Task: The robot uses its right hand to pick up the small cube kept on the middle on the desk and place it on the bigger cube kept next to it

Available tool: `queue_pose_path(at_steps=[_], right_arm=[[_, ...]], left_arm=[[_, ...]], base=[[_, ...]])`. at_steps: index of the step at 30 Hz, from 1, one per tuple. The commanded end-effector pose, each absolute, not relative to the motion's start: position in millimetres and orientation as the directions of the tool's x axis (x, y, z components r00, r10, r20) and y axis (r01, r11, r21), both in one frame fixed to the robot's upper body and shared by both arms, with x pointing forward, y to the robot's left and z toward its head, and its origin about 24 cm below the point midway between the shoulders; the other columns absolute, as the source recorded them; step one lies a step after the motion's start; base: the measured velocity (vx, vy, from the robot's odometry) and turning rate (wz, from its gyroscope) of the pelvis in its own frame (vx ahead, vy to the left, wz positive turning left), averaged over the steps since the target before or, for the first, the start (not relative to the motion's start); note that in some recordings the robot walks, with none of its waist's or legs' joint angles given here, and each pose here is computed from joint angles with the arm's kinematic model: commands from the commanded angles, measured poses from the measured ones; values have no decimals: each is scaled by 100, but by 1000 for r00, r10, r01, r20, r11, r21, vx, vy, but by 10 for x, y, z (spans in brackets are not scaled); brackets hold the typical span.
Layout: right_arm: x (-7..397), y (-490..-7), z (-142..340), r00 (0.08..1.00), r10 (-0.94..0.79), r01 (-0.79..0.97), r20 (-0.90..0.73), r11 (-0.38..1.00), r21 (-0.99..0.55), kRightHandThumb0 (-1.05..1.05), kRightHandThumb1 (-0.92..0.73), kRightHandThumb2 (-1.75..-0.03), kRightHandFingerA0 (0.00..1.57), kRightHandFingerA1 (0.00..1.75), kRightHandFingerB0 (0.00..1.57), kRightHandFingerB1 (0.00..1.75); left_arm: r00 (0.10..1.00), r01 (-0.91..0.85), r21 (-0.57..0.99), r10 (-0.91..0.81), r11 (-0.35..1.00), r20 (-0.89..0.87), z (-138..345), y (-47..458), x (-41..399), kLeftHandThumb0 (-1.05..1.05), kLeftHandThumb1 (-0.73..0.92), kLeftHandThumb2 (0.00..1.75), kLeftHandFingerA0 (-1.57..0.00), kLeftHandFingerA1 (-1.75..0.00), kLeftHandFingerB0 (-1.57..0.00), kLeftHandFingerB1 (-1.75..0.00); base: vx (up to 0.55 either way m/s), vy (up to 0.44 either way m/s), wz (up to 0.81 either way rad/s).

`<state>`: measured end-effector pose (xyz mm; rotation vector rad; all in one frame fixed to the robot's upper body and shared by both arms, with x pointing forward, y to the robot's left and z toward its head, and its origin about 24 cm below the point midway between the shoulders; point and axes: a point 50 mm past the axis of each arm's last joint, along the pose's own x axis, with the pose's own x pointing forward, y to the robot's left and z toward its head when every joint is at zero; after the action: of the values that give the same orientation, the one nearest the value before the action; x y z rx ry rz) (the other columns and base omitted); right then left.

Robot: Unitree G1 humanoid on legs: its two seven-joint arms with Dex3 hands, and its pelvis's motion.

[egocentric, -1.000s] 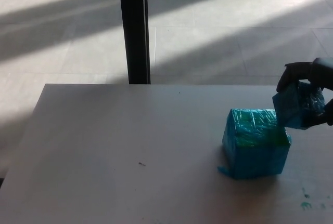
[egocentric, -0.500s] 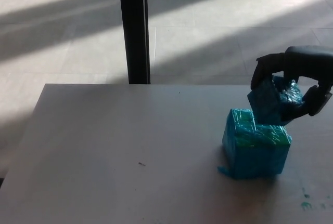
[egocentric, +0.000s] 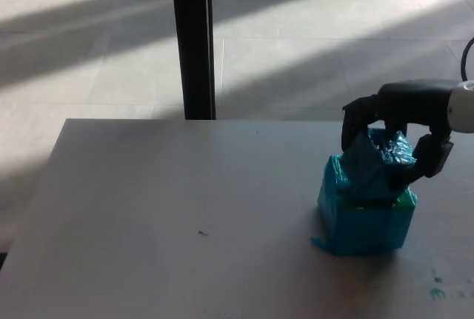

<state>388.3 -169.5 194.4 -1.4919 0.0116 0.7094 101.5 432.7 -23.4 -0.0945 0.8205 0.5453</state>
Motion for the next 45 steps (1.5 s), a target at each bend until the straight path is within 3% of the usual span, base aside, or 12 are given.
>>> queue_pose_path(at_steps=[1, 5, 6, 10, 11, 14, 15, 16, 17, 30, 35, 45], right_arm=[[3914, -1705, 1861, 813, 391, -430, -432, -99, -898, -18, -65, -90, 73, 166, 69, 142], [3949, -1717, 1834, 825, 375, -427, -423, -79, -901, -16, -63, -90, 82, 167, 68, 149], [3963, -1730, 1824, 830, 374, -426, -414, -54, -903, -18, -63, -94, 75, 168, 73, 144], [3986, -1741, 1805, 838, 372, -417, -400, -37, -908, -19, -64, -95, 77, 164, 77, 133], [3986, -1730, 1795, 847, 376, -390, -376, -41, -920, -27, -75, -71, 71, 131, 66, 70], [3970, -1698, 1790, 855, 384, -354, -349, -59, -933, -36, -73, -62, 71, 118, 47, 45], [3964, -1690, 1787, 851, 385, -362, -358, -65, -930, -57, -52, -84, 49, 69, 4, 32], [3949, -1660, 1781, 843, 378, -375, -383, -99, -922, -74, -42, -78, 0, 15, 0, 17], [3936, -1628, 1777, 841, 362, -373, -402, -152, -916, -87, -45, -74, 0, 0, 0, 3], [3809, -1474, 1869, 829, 425, -308, -363, -195, -931, -79, -50, -86, 0, 26, 0, 6], [3795, -1508, 1911, 837, 416, -285, -355, -222, -932, -80, -51, -86, 0, 22, 0, 2], [3802, -1763, 2417, 870, 378, -280, -315, -145, -949, -92, -55, -90, 0, 20, 0, 0]], left_arm=[[550, -501, 130, 431, 855, -716, -211, 4354, 998, -82, 84, 66, -36, -50, -27, -37], [548, -497, 134, 430, 857, -717, -225, 4362, 989, -82, 83, 65, -33, -47, -26, -36], [547, -498, 132, 428, 857, -720, -223, 4361, 991, -89, 71, 79, -32, -50, -23, -40], [541, -494, 152, 440, 856, -717, -230, 4360, 999, -90, 70, 77, -34, -52, -26, -41], [540, -484, 157, 436, 861, -720, -227, 4362, 1005, -90, 71, 77, -32, -51, -24, -40], [541, -482, 154, 431, 862, -723, -228, 4363, 1006, -85, 84, 65, -32, -49, -28, -37], [544, -484, 147, 428, 863, -722, -226, 4362, 1007, -90, 71, 79, -31, -53, -23, -41], [551, -483, 135, 420, 865, -721, -222, 4360, 1006, -83, 84, 66, -30, -49, -25, -36], [554, -476, 135, 415, 869, -721, -220, 4359, 1003, -83, 85, 65, -31, -48, -25, -36], [552, -465, 153, 421, 872, -720, -217, 4352, 1028, -82, 86, 66, -32, -46, -26, -36], [549, -483, 140, 424, 864, -721, -217, 4355, 1025, -88, 73, 75, -32, -52, -26, -41], [546, -492, 135, 425, 860, -722, -231, 4363, 976, -82, 84, 65, -32, -52, -30, -39]], base=[[0, 0, 0], [0, 0, 0], [0, 0, 0], [0, 0, 0], [0, 0, 0], [0, 0, 0], [0, 0, 0], [0, 0, 0], [0, 0, 0], [0, 0, 0], [0, 0, 0], [0, 0, 0]])
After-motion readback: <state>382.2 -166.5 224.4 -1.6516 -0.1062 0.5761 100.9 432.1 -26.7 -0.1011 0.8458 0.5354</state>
